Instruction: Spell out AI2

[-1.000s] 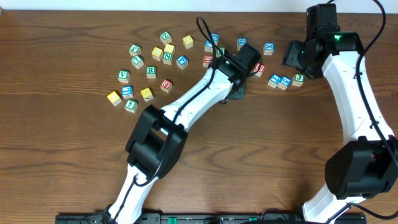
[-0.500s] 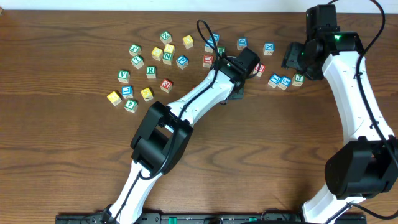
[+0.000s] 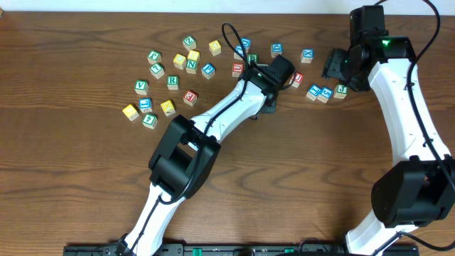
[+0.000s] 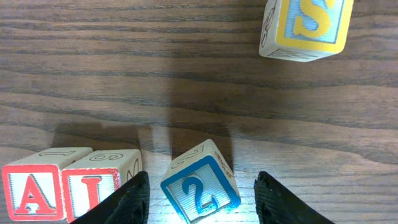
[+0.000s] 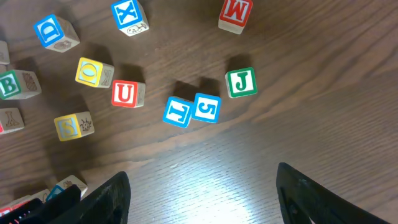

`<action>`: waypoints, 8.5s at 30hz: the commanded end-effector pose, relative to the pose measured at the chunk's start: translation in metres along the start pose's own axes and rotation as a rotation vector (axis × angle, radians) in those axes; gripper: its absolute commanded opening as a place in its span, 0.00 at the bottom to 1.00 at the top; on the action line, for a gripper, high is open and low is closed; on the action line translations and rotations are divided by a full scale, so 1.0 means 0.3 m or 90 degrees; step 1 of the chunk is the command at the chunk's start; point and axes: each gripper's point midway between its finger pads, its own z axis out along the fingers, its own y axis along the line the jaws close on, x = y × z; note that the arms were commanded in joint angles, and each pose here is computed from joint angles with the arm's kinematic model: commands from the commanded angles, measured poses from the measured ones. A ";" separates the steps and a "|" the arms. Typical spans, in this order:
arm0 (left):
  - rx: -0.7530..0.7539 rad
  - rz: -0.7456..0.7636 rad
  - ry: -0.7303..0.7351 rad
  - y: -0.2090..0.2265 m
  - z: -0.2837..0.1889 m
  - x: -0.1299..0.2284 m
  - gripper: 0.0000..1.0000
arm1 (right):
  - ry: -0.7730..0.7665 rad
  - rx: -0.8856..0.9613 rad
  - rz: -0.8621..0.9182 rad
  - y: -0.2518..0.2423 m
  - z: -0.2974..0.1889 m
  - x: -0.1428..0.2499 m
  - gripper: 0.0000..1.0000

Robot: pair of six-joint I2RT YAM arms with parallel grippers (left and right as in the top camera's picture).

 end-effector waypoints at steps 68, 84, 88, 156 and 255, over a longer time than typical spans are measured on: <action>0.060 -0.088 0.202 0.518 -0.096 0.046 0.08 | 0.191 -0.101 -0.218 0.508 0.410 0.458 0.02; 0.065 -0.088 0.189 0.513 -0.089 0.032 0.08 | 0.199 -0.133 -0.229 0.557 0.426 0.515 0.02; 0.065 -0.088 0.190 0.513 -0.089 0.032 0.08 | 0.196 -0.137 -0.234 0.570 0.424 0.520 0.02; 0.151 0.061 0.216 0.246 0.038 0.128 0.08 | 0.227 -0.125 -0.223 0.559 0.412 0.562 0.01; 0.149 0.013 0.040 0.192 -0.066 -0.104 0.08 | 0.163 -0.099 -0.127 0.408 0.445 0.428 0.03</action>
